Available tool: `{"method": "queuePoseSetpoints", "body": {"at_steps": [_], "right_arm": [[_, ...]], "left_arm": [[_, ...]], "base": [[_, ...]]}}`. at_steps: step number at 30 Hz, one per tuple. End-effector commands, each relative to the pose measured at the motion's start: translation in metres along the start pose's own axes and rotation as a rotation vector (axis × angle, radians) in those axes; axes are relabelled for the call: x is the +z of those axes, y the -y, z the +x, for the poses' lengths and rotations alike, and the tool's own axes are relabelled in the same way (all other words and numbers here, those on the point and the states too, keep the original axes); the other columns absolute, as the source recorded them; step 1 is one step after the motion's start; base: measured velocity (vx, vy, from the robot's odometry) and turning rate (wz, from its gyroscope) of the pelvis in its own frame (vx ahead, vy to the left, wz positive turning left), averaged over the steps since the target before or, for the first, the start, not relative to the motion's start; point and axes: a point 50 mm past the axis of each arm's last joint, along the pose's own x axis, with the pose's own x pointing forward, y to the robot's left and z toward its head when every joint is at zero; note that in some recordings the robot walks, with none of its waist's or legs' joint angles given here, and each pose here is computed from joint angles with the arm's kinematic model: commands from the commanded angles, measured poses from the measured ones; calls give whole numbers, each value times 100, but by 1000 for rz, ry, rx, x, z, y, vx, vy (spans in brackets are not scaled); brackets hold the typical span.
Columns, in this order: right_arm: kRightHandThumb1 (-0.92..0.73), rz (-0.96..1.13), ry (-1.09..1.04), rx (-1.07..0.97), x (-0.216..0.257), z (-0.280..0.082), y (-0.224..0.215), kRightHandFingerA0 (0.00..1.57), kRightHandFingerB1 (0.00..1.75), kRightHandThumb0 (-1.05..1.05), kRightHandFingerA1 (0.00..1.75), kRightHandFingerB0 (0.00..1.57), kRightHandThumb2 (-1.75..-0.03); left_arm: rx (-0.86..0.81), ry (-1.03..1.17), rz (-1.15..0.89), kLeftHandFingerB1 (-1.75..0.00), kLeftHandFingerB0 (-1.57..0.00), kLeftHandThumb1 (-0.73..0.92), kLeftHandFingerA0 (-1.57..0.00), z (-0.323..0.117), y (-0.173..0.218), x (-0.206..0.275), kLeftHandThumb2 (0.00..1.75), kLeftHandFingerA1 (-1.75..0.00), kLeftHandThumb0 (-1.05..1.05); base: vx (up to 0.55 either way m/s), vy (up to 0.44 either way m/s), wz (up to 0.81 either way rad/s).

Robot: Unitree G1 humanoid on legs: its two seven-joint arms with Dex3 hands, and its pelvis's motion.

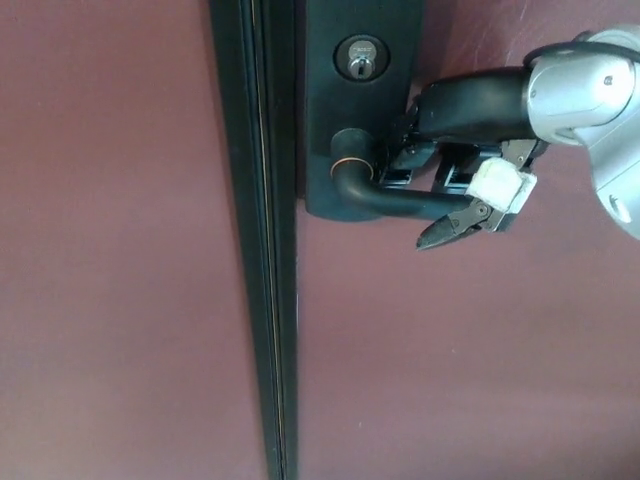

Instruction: The robot walks towards the door handle and put its right hand on it and twist the handle

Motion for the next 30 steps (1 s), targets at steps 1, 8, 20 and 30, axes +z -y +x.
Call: {"method": "queuePoseSetpoints", "body": {"at_steps": [1, 8, 20, 30], "right_arm": [[-45, 17, -45, 66, -11, 15, -16, 58, 46, -61, 57, 39, -78], [-45, 26, -50, 72, -12, 19, -20, 59, 46, -59, 57, 39, -77], [-52, -11, 6, 3, -19, 17, -20, 89, 50, -22, 55, 80, -56], [-52, -13, 23, -23, -21, 13, -16, 90, 50, -19, 55, 80, -56]], "left_arm": [[-15, 0, 5, -69, -56, 38, -69, -1, 1, -2, 66, -85, -15], [-10, -9, 12, -69, -56, 38, -69, -1, 1, -5, 66, -85, -16], [-16, -8, 12, -69, -56, 38, -70, -2, 0, -5, 66, -85, -16], [-14, -10, 23, -69, -57, 38, -68, -1, 2, -5, 66, -85, -15]], "base": [[0, 0, 0], [0, 0, 0], [0, 0, 0], [0, 0, 0]]}}
